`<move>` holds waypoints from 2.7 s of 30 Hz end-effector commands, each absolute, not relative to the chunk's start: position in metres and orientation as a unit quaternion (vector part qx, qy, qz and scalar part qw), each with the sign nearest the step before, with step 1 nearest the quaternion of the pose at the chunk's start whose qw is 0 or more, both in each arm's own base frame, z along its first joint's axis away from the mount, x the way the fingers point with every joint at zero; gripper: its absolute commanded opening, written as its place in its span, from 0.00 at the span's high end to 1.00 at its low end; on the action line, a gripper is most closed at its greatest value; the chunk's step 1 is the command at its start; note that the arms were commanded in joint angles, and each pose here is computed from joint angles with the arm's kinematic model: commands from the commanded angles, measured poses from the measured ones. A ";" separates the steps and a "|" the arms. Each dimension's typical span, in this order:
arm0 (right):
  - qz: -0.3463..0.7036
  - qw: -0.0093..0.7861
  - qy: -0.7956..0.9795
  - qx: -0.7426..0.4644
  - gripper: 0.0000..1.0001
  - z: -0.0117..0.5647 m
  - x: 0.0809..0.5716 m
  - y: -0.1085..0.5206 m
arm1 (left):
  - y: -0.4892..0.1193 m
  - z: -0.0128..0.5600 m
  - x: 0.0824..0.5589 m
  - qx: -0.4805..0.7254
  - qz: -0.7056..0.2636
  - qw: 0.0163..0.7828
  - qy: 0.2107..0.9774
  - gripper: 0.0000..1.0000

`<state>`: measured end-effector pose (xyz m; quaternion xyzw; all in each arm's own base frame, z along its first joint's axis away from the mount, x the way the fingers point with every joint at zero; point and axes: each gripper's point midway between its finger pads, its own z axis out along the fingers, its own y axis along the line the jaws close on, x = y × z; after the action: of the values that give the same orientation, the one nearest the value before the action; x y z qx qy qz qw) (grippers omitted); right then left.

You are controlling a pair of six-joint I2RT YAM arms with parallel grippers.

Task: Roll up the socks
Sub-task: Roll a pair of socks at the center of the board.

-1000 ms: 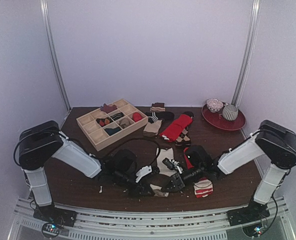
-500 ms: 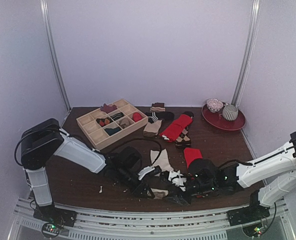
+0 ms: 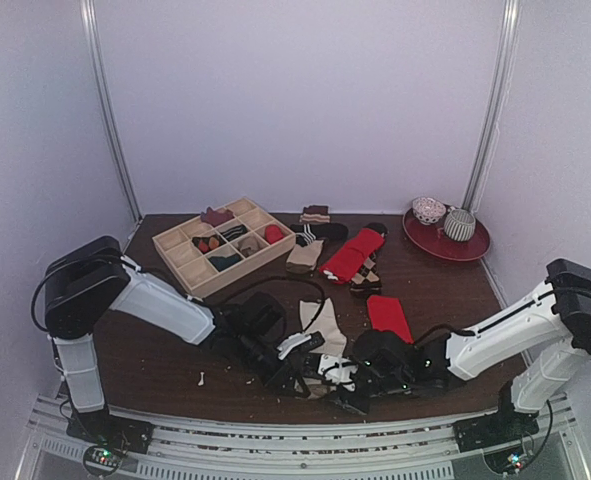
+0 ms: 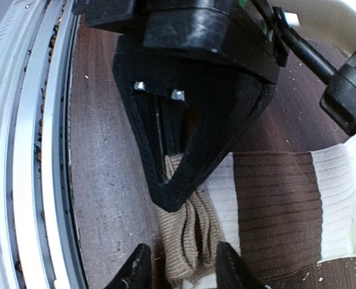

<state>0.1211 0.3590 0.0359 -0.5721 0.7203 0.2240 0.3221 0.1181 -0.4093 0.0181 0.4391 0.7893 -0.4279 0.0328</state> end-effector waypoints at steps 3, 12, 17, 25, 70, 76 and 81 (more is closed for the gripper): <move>0.208 0.321 0.752 -0.536 0.78 0.026 0.130 0.357 | -0.389 -0.011 0.109 0.445 -0.380 -0.005 0.811 1.00; 0.295 0.286 0.804 -0.428 1.00 0.017 0.124 0.350 | -0.405 0.024 0.131 0.473 -0.382 0.080 0.790 0.83; 0.358 0.229 0.848 -0.318 1.00 0.009 0.129 0.330 | -0.403 0.056 0.163 0.478 -0.343 0.200 0.783 0.50; 0.456 0.100 0.876 -0.123 1.00 -0.011 0.119 0.309 | -0.412 0.133 0.156 0.522 -0.413 0.379 0.643 0.38; 0.456 0.065 0.887 -0.041 0.91 -0.018 0.127 0.306 | -0.418 -0.003 0.120 0.599 -0.372 0.203 0.679 1.00; 0.371 0.180 0.888 -0.203 0.72 0.025 0.141 0.311 | -0.390 -0.026 0.104 0.526 -0.365 0.078 0.764 1.00; 0.274 0.319 0.841 -0.339 0.63 0.066 0.149 0.306 | -0.378 -0.020 0.092 0.459 -0.406 -0.010 0.790 1.00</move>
<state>0.1455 0.3350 0.0750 -0.2117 0.8475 0.4253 0.2367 0.1208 -0.4232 0.0207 0.5355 0.7116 -0.4282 0.1535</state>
